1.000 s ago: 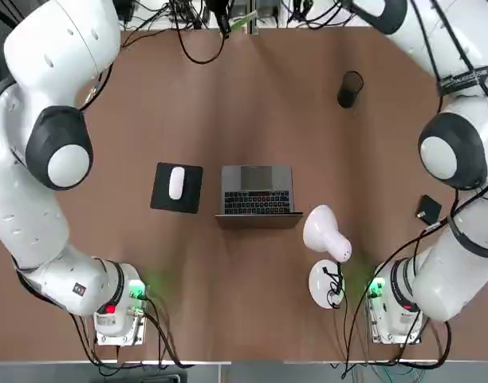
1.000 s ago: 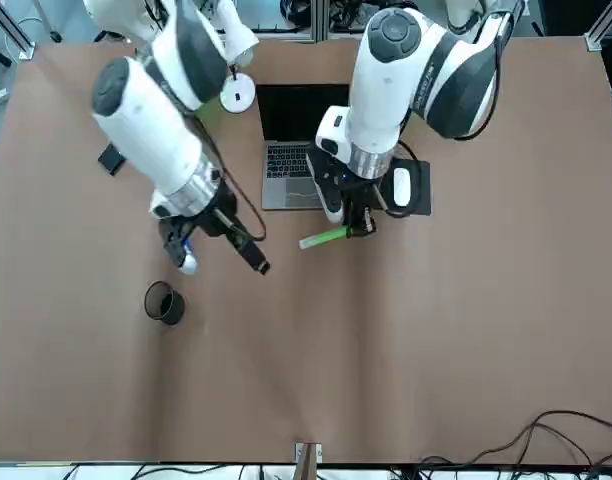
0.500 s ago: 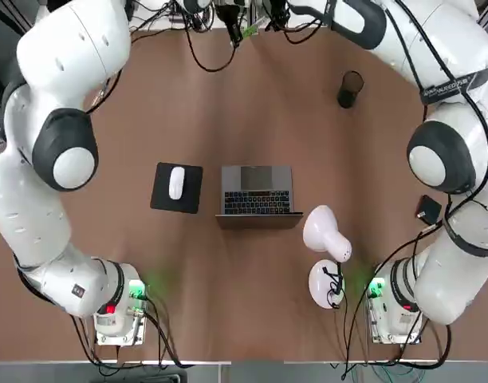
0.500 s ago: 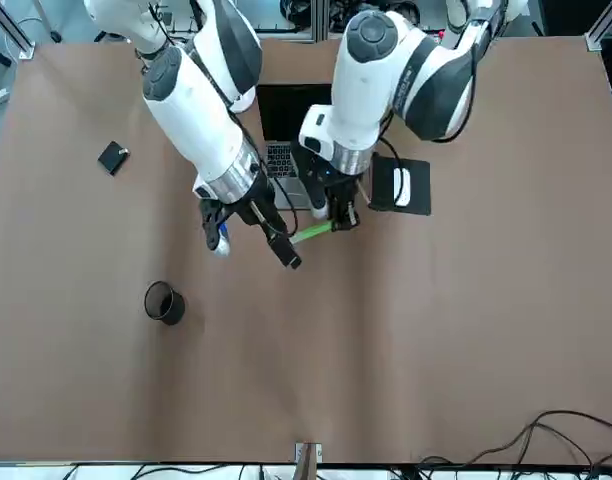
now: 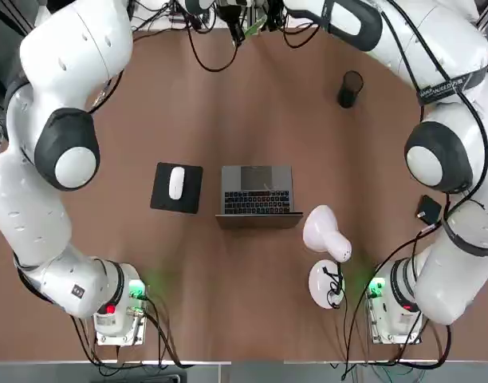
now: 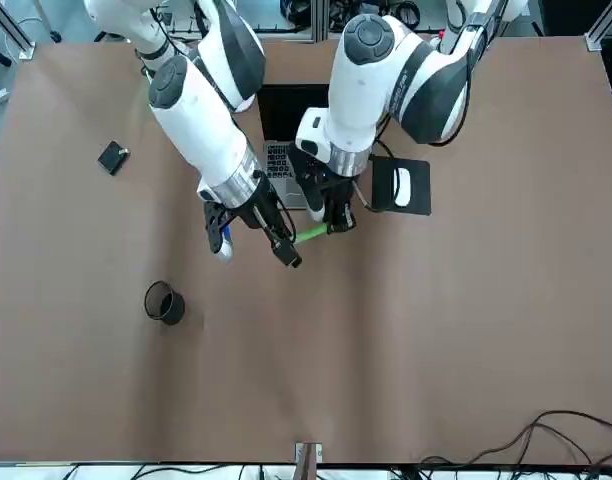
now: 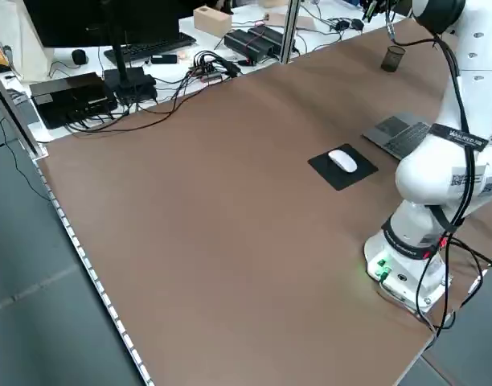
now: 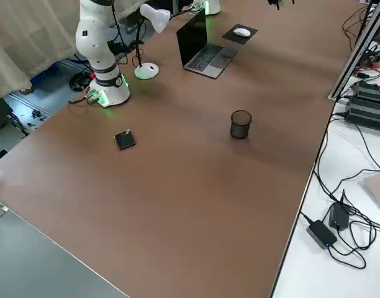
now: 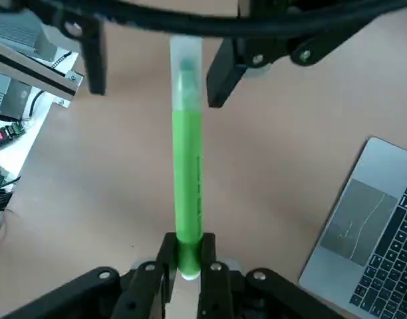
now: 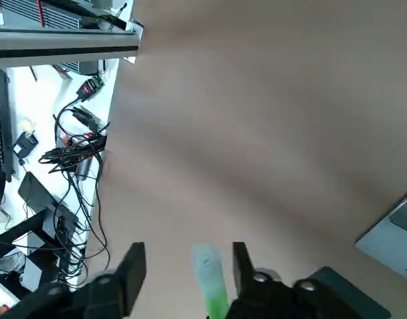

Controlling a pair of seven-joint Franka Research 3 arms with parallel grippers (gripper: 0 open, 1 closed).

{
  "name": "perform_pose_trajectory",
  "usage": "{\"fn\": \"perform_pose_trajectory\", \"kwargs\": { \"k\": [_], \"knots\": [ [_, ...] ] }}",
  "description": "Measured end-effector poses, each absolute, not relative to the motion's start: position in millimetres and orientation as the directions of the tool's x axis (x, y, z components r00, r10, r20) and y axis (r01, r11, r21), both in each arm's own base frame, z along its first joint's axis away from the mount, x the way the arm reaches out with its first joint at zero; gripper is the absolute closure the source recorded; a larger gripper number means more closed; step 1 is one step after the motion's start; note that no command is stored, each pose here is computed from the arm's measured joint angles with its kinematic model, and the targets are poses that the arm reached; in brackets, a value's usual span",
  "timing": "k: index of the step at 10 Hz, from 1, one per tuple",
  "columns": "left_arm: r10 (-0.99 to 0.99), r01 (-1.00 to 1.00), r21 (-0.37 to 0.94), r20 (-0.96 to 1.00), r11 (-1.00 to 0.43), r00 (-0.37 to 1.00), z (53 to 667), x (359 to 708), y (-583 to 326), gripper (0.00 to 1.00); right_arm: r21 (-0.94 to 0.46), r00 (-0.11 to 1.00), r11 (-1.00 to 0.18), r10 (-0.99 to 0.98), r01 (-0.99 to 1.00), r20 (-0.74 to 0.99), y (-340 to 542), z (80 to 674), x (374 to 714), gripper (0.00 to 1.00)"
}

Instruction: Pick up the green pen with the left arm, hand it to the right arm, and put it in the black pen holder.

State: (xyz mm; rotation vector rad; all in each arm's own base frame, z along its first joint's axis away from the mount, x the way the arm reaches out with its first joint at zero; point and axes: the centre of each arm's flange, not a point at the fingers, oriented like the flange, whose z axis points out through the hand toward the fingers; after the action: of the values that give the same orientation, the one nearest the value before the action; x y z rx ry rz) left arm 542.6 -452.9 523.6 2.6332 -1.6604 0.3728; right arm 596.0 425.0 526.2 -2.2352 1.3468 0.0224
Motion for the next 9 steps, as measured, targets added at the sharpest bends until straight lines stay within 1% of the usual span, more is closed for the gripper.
{"fn": "perform_pose_trajectory", "kwargs": {
  "k": [1, 2, 3, 4, 6, 7, 8, 9],
  "knots": [
    [-0.883, -0.885, -0.118, 0.205, -0.451, 0.422, 524, 543, -453, 0.82, -0.425, 0.504, -0.366, -0.818, -0.828, -0.276, 426, 526, 595, 0.56],
    [-0.875, -0.877, -0.115, 0.208, -0.466, 0.437, 524, 543, -453, 0.82, -0.425, 0.505, -0.368, -0.817, -0.827, -0.277, 428, 526, 594, 0.59],
    [-0.868, -0.87, -0.115, 0.21, -0.48, 0.451, 525, 545, -450, 0.82, -0.415, 0.506, -0.373, -0.817, -0.83, -0.277, 428, 525, 593, 0.77],
    [-0.872, -0.874, -0.118, 0.21, -0.471, 0.441, 526, 547, -449, 0.82, -0.412, 0.512, -0.382, -0.815, -0.827, -0.273, 428, 524, 593, 0.82],
    [-0.872, -0.874, -0.118, 0.21, -0.471, 0.441, 526, 547, -449, 0.82, -0.412, 0.513, -0.382, -0.814, -0.827, -0.272, 428, 524, 593, 0.82],
    [-0.871, -0.873, -0.118, 0.212, -0.474, 0.444, 527, 547, -448, 0.8, -0.411, 0.512, -0.383, -0.814, -0.827, -0.272, 428, 524, 593, 0.82],
    [-0.862, -0.864, -0.118, 0.22, -0.489, 0.457, 529, 549, -447, 0.69, -0.415, 0.511, -0.379, -0.816, -0.827, -0.272, 427, 524, 594, 0.82],
    [-0.856, -0.86, -0.12, 0.23, -0.496, 0.462, 534, 550, -447, 0.55, -0.424, 0.514, -0.38, -0.816, -0.822, -0.265, 423, 526, 597, 0.82]
  ]
}}
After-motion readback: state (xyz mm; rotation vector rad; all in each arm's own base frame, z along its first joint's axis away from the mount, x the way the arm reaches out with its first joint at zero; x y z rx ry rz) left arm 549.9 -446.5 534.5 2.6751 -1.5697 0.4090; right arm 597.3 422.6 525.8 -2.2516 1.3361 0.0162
